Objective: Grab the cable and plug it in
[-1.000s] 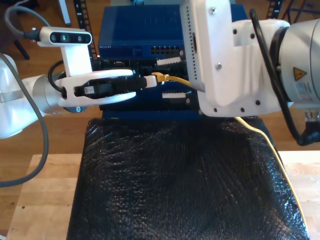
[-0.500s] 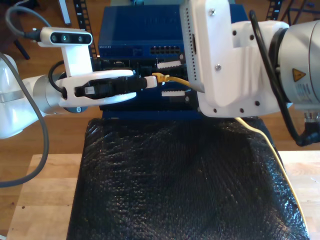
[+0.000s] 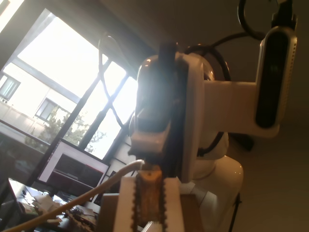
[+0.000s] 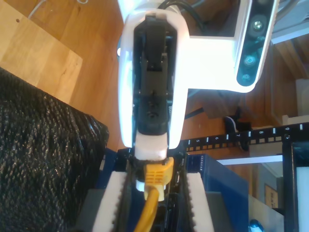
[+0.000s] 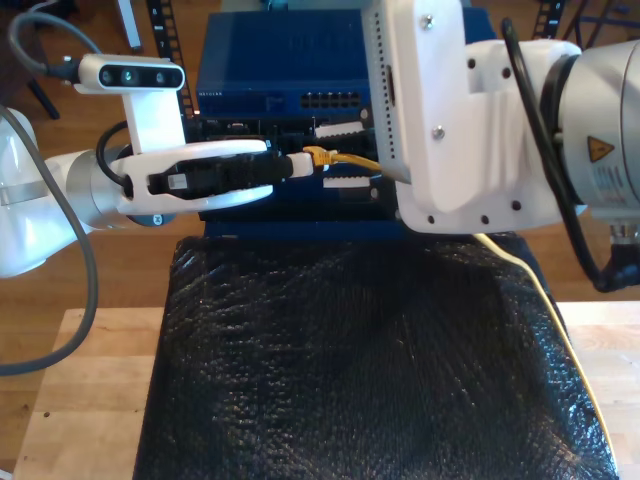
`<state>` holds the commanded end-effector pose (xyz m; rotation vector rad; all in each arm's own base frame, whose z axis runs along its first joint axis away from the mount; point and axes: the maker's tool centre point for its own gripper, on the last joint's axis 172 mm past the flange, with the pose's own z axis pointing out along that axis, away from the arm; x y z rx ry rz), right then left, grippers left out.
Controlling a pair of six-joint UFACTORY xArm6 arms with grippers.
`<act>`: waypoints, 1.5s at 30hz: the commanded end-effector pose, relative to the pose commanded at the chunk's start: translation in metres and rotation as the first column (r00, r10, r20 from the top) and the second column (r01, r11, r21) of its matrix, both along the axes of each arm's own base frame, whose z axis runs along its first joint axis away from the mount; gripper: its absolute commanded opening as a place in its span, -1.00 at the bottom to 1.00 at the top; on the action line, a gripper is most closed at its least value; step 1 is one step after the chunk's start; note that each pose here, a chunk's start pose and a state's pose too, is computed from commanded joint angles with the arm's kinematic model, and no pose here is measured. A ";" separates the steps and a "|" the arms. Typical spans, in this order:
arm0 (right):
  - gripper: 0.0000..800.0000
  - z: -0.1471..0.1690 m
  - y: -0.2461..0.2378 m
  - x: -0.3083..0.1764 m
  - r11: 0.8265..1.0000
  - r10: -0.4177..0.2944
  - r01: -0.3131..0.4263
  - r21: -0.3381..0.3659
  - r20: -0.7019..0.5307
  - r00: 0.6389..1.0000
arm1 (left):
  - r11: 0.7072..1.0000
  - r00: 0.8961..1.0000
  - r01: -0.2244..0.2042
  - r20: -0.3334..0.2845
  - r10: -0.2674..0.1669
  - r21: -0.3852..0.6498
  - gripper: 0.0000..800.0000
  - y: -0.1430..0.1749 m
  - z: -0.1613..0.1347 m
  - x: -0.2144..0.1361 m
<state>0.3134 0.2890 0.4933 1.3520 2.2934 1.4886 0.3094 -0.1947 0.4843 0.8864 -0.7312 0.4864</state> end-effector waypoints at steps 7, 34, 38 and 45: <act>-0.37 0.000 0.000 0.000 1.000 0.000 0.000 0.000 0.000 1.000 | 1.000 1.000 -0.001 0.000 0.001 0.001 -0.98 0.000 0.000 0.000; -0.54 0.001 0.003 -0.003 1.000 0.007 -0.007 0.004 -0.003 1.000 | 1.000 1.000 0.002 0.002 -0.002 0.000 -0.98 0.000 0.000 0.000; -0.54 0.001 0.003 -0.003 1.000 0.008 -0.008 0.004 -0.003 1.000 | 1.000 1.000 0.003 0.002 -0.003 -0.001 -0.98 0.000 0.001 -0.001; -0.55 0.001 0.003 -0.003 1.000 0.008 -0.008 0.004 -0.003 1.000 | 1.000 1.000 0.003 0.003 -0.003 0.000 -0.98 0.000 0.001 0.000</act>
